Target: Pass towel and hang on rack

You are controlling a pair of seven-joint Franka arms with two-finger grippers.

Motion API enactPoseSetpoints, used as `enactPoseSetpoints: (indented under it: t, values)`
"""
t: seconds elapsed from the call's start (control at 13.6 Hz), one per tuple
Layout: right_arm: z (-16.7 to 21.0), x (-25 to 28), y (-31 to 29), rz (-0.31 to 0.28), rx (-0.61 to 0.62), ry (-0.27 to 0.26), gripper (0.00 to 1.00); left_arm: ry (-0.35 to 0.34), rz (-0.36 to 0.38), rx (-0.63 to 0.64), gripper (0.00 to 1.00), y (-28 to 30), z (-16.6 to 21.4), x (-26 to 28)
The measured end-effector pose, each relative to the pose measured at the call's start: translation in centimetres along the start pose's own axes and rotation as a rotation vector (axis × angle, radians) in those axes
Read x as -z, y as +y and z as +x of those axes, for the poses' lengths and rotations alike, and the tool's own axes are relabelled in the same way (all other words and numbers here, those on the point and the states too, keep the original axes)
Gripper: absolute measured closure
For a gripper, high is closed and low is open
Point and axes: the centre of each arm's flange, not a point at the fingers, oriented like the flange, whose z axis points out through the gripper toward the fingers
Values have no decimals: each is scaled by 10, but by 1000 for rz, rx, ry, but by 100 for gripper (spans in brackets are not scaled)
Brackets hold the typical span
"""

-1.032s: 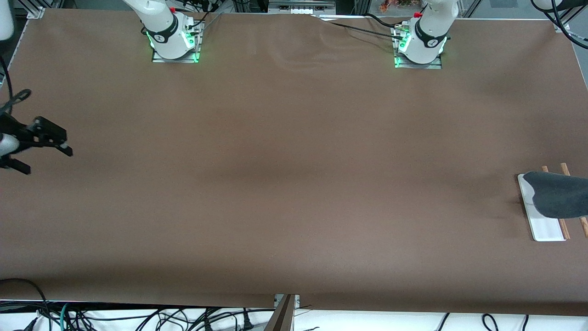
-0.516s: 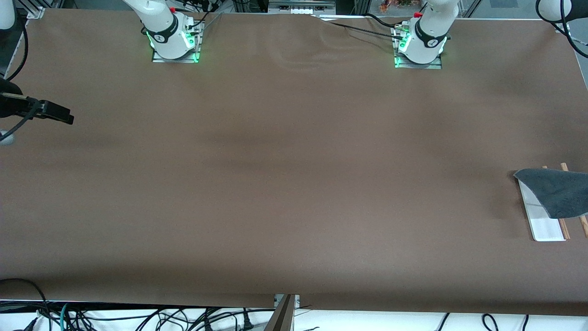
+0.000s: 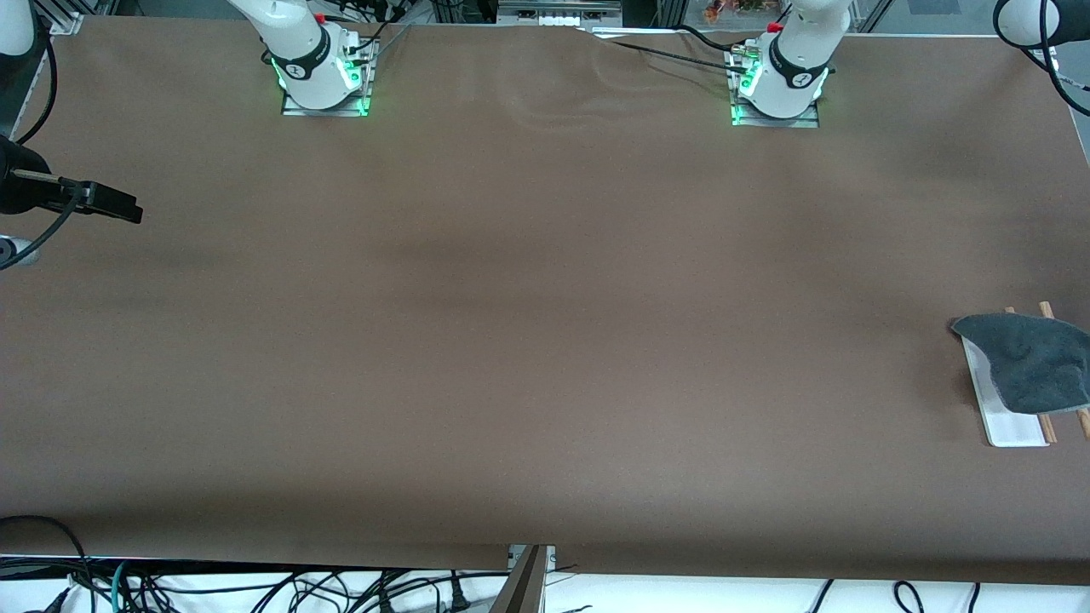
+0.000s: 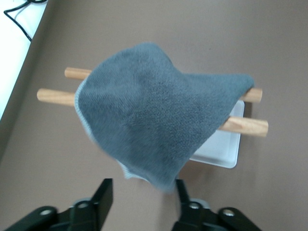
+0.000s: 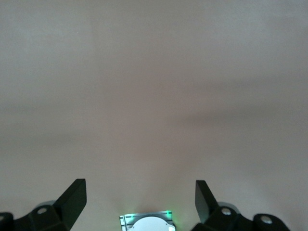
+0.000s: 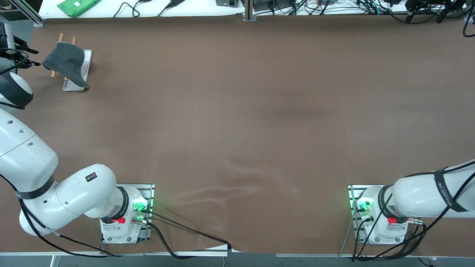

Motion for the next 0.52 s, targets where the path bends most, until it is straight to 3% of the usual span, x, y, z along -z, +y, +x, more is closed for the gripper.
enactPoseSetpoints:
  t: [0.22, 0.52]
  values:
    - [-15, 9, 1, 0, 25, -27, 0, -26, 46, -26, 1, -16, 4, 24]
    - [-41, 23, 2, 1, 61, -38, 0, -51, 122, -71, 0, -45, 28, 65]
